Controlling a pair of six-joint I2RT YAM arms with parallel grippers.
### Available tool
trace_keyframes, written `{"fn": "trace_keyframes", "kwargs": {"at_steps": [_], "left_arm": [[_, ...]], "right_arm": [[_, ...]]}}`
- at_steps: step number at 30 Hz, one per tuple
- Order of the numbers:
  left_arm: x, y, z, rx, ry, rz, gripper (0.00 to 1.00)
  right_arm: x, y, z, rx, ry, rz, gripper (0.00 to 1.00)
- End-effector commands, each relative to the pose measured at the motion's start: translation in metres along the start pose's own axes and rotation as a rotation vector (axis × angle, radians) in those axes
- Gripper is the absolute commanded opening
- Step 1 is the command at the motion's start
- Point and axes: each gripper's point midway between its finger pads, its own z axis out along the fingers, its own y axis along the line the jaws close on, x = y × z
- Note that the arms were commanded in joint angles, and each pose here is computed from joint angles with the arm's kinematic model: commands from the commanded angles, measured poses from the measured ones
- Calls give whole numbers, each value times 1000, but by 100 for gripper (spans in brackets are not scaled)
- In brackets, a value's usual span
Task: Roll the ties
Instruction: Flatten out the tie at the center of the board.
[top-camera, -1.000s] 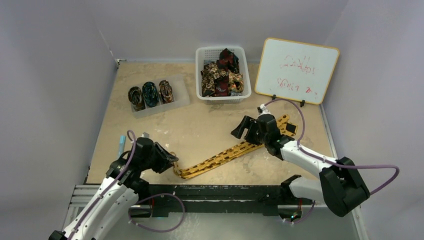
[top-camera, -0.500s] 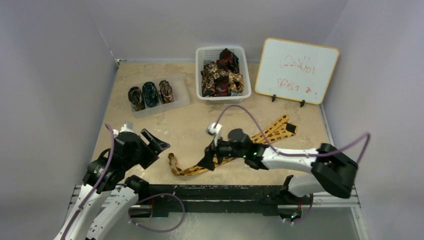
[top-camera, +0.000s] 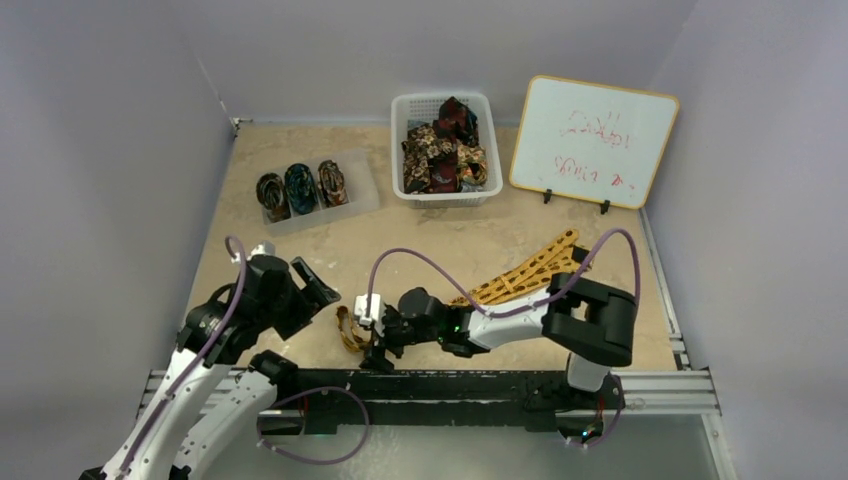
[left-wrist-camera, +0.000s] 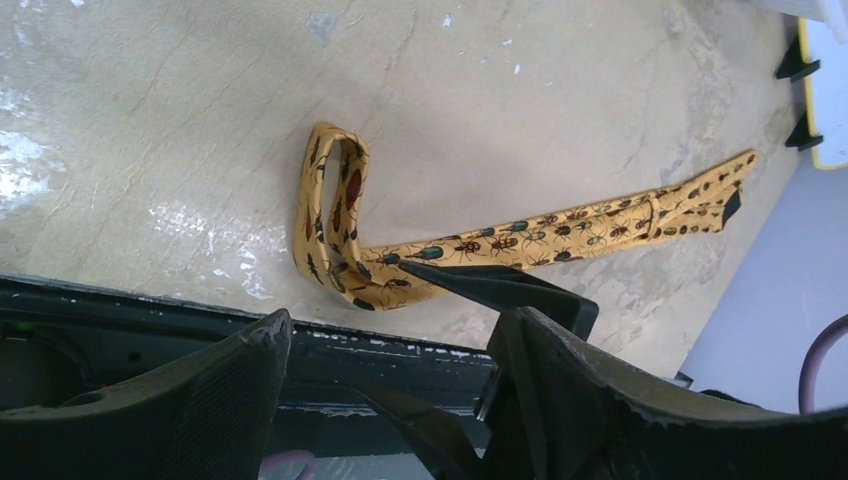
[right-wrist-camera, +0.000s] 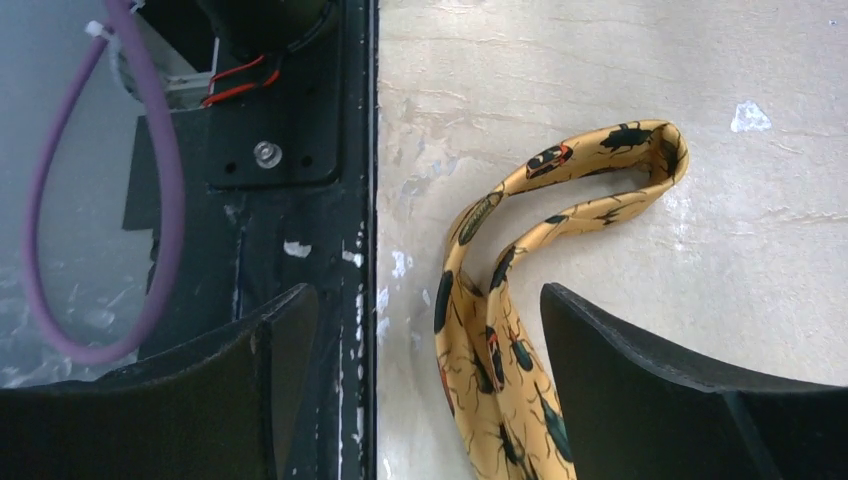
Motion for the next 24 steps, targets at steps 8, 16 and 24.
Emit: {"fn": "trace_keyframes", "kwargs": {"at_steps": [8, 16, 24], "left_arm": [[-5, 0, 2, -58, 7, 38, 78], [3, 0, 20, -126, 85, 59, 79], [1, -2, 21, -126, 83, 58, 80]], "right_arm": [[-19, -22, 23, 184, -146, -42, 54], [-18, -34, 11, 268, -180, -52, 46], [-28, -15, 15, 170, -181, -40, 63]]}}
